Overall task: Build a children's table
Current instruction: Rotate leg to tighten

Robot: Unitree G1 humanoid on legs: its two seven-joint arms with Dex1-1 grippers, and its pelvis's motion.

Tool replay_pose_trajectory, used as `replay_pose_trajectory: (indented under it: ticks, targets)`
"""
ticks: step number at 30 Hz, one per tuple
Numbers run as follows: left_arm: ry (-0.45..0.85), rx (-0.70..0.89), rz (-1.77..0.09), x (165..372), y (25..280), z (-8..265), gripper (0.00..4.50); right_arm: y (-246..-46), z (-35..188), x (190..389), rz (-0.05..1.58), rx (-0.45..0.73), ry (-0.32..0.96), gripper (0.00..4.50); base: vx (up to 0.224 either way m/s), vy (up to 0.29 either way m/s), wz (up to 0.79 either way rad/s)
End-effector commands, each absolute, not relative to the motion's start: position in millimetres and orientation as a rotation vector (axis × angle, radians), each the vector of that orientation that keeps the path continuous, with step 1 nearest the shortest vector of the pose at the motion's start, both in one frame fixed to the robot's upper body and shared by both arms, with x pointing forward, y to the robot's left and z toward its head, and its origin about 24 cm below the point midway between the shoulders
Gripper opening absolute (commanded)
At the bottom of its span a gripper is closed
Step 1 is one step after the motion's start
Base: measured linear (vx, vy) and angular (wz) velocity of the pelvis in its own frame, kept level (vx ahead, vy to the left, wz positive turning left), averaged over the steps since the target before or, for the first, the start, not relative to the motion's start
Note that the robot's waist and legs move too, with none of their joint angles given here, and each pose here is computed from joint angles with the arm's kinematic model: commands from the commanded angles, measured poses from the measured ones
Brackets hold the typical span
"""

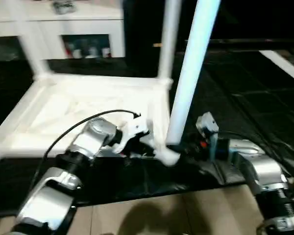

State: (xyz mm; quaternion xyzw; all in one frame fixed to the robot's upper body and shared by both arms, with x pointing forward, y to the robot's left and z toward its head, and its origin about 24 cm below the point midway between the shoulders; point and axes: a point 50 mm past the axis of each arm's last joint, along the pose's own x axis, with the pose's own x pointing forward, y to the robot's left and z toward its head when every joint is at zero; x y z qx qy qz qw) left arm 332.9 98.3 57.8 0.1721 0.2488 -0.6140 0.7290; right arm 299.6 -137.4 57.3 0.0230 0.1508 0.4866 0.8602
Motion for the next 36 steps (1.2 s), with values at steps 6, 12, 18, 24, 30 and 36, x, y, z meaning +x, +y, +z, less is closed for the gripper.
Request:
replay_pose_trajectory:
  ticks: [6,12,18,24,30,36]
  targets:
    - [0.398,0.230,-1.137,355,60,84,0.00,-85.2,46,328.2,0.698,0.203,0.373,1.98,0.000,0.000,0.00]
    - [0.340,0.236,-0.973,366,48,94,0.00,-69.4,46,340.6,0.485,0.176,0.369,1.98,0.000,0.000,0.00]
    - [0.332,0.241,-0.969,368,46,96,0.00,-72.7,49,343.9,0.419,0.208,0.332,2.76,0.000,0.000,0.00]
    - [0.352,0.279,-0.994,366,54,88,0.00,-88.0,50,343.4,0.436,0.199,0.288,3.32,0.000,0.000,0.00]
    - [0.384,0.338,-1.094,361,71,80,0.00,-123.9,59,333.2,0.605,0.095,0.211,3.88,0.000,0.000,0.00]
    - [0.404,0.400,-1.247,353,83,76,0.00,-157.5,65,320.1,0.841,-0.015,0.214,4.43,0.000,0.000,0.00]
